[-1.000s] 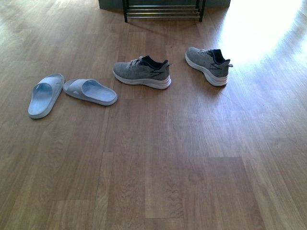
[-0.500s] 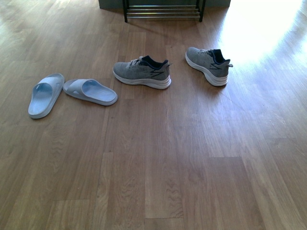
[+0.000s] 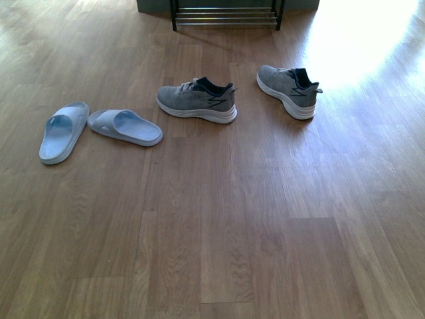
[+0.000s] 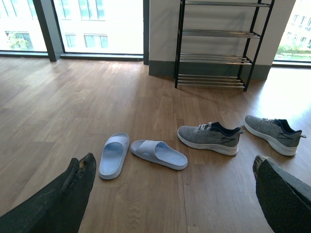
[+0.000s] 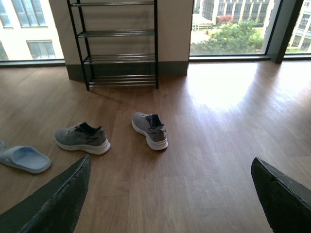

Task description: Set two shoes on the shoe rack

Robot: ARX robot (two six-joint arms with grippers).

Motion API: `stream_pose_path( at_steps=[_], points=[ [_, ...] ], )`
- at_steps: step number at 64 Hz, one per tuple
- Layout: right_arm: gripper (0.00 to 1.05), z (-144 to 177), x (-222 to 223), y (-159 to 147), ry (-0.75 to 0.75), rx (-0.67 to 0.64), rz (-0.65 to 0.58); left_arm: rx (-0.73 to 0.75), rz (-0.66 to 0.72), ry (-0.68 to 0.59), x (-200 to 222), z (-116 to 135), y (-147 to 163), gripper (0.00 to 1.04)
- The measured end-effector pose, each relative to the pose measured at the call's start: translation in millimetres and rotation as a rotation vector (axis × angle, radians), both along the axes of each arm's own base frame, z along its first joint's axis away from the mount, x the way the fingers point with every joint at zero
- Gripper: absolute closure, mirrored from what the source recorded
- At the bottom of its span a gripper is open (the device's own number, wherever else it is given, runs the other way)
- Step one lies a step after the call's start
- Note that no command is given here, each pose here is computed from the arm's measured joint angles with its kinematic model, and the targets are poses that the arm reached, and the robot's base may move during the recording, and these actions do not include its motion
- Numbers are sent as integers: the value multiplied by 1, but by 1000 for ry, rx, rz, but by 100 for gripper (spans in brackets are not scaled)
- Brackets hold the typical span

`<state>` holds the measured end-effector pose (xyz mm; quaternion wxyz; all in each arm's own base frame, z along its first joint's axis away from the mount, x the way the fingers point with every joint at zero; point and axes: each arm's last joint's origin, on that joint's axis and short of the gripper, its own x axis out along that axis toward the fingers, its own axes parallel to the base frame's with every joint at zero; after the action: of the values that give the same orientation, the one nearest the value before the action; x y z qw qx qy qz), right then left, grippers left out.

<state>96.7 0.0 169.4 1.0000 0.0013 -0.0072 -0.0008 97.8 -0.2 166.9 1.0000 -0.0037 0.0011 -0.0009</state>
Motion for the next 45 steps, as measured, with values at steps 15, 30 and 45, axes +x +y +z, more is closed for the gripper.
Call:
stream_pose_path(
  at_steps=[15,30,45],
  points=[
    [9,0,0,0,0,0,0,0,0,0,0,0,0,9],
    [9,0,0,0,0,0,1,0,0,0,0,0,0,9],
    [9,0,0,0,0,0,1,0,0,0,0,0,0,9]
  ],
)
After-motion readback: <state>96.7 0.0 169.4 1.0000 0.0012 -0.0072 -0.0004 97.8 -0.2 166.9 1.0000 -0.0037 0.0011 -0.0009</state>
